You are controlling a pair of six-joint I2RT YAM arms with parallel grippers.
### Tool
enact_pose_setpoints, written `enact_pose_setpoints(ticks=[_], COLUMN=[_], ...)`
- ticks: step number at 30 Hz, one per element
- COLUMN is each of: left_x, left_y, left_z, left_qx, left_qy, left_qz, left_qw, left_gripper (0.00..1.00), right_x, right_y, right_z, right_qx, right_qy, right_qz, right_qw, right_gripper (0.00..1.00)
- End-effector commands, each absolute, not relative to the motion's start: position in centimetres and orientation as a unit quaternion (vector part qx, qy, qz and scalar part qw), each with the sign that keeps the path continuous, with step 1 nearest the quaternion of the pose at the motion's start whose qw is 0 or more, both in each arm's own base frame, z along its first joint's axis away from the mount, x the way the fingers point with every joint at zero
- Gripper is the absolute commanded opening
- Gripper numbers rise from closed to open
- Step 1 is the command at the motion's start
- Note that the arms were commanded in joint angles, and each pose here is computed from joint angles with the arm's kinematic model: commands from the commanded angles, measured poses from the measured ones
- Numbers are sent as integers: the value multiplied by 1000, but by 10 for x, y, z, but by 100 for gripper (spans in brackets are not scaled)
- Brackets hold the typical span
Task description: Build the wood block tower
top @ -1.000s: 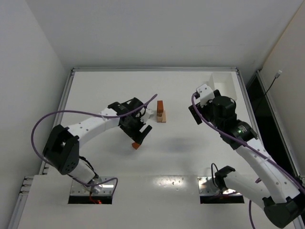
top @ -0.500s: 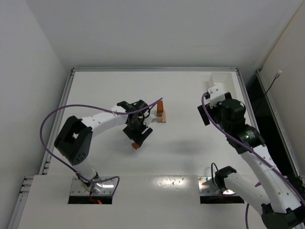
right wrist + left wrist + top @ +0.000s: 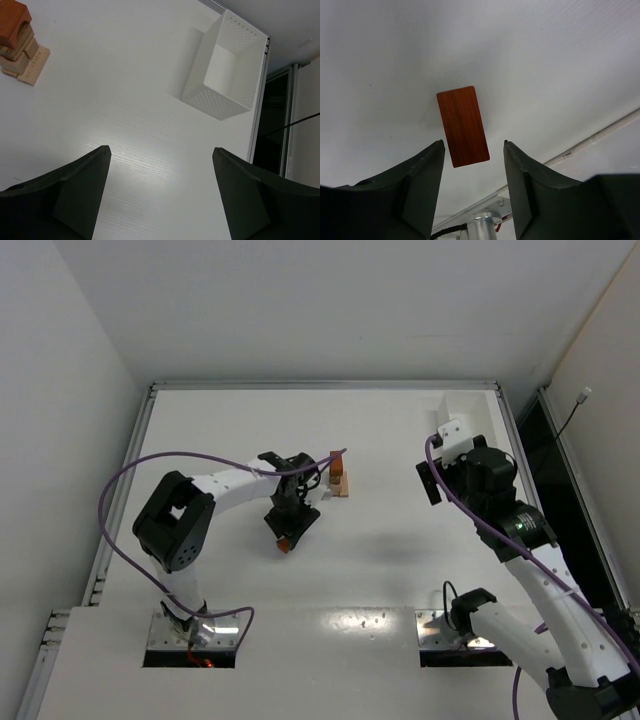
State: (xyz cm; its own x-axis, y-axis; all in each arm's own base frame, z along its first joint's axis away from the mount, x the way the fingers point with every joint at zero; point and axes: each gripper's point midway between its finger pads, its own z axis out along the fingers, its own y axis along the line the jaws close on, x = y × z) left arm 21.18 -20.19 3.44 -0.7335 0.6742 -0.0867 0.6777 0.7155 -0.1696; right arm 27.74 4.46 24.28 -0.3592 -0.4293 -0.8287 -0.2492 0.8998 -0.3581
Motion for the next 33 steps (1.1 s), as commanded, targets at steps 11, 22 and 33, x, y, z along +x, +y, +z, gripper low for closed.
enact_pose_setpoints(ticks=[11,22,33], left_x=[223,224,219], left_y=[-207,-200,-184], left_z=[41,38,26], left_qx=[363,358,353], left_qy=[926,930,934], left_qz=[-96,-77,-61], left_qw=[23,23,3], left_gripper=[45,45,41], right_x=[281,281,282], right_y=[48,48,50], right_z=[245,245,242], right_qx=[-199,-199,-203], right_qy=[818,818,820], right_qz=[-73,-73,-70], right_qw=[534,534,530], right_gripper=[80,80,79])
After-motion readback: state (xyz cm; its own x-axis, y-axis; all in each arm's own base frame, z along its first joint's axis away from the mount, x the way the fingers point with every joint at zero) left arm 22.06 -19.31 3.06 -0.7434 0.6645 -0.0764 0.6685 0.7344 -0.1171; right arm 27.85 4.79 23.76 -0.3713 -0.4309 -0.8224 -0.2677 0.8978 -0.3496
